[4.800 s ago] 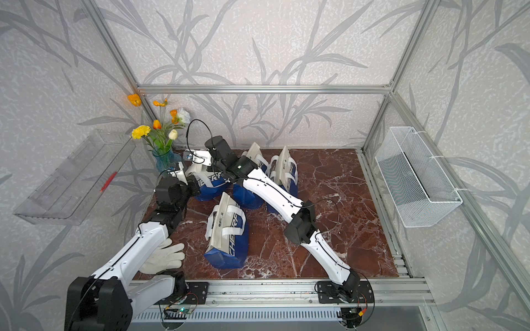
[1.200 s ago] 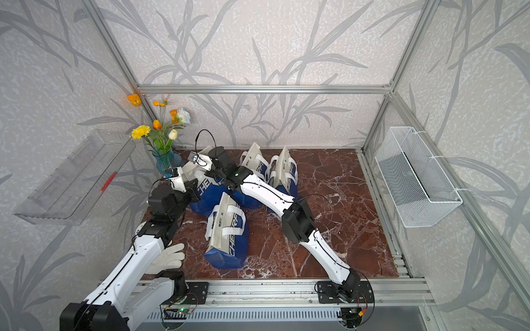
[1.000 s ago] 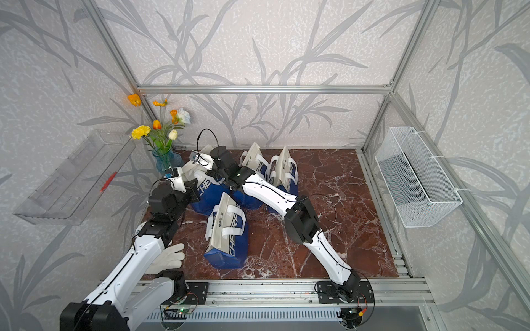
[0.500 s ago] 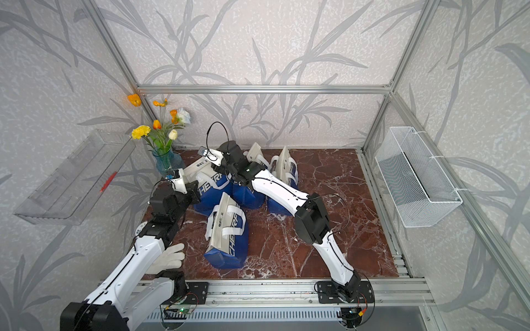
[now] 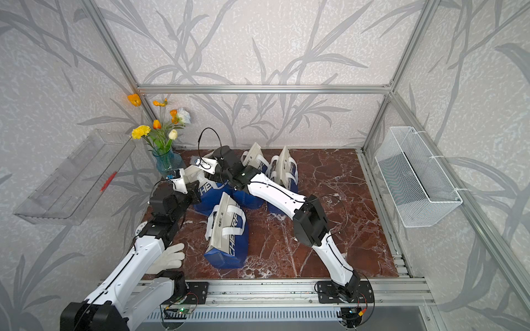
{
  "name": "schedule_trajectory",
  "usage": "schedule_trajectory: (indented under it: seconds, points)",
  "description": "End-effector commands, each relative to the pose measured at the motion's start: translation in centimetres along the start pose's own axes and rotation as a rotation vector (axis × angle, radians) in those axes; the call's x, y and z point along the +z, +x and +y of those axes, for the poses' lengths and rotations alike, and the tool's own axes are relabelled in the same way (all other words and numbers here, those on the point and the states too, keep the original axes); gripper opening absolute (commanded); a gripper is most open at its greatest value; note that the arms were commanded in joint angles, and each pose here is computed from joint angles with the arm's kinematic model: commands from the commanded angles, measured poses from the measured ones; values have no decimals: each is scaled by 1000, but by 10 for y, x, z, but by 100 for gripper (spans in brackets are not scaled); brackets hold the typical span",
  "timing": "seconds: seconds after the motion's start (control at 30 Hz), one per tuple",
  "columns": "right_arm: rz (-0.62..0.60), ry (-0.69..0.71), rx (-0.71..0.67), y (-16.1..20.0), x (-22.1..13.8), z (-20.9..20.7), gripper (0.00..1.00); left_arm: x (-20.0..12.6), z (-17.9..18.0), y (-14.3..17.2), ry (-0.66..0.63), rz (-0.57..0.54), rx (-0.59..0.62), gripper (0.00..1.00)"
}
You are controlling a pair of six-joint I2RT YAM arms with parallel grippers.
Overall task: Open the takeout bag
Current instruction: Open the takeout bag at the center of the board.
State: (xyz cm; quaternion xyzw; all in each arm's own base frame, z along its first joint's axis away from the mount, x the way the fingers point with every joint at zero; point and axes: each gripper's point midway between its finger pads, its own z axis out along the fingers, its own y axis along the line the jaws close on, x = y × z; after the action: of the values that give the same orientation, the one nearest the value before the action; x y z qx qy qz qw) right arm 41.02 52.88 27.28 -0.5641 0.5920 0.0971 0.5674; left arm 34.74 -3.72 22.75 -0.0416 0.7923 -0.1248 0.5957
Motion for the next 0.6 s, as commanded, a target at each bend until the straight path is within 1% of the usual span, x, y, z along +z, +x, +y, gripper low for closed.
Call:
schedule_trajectory:
  seconds: [0.0,0.07,0.2,0.3,0.57]
  points:
    - [-65,74,11,-23,0,-18,54,-3,-5,-5,21,-14,19,0]
    - [-60,113,7,-23,3,-24,51,-3,-4,-3,19,-11,22,0]
    - [-43,195,-10,-22,10,-38,39,-4,-5,-4,21,-13,25,0]
    - [-34,242,-22,-20,14,-46,34,-4,-5,-4,23,-15,25,0]
    - [21,226,-46,0,35,-37,32,-5,-5,-3,20,-16,29,0]
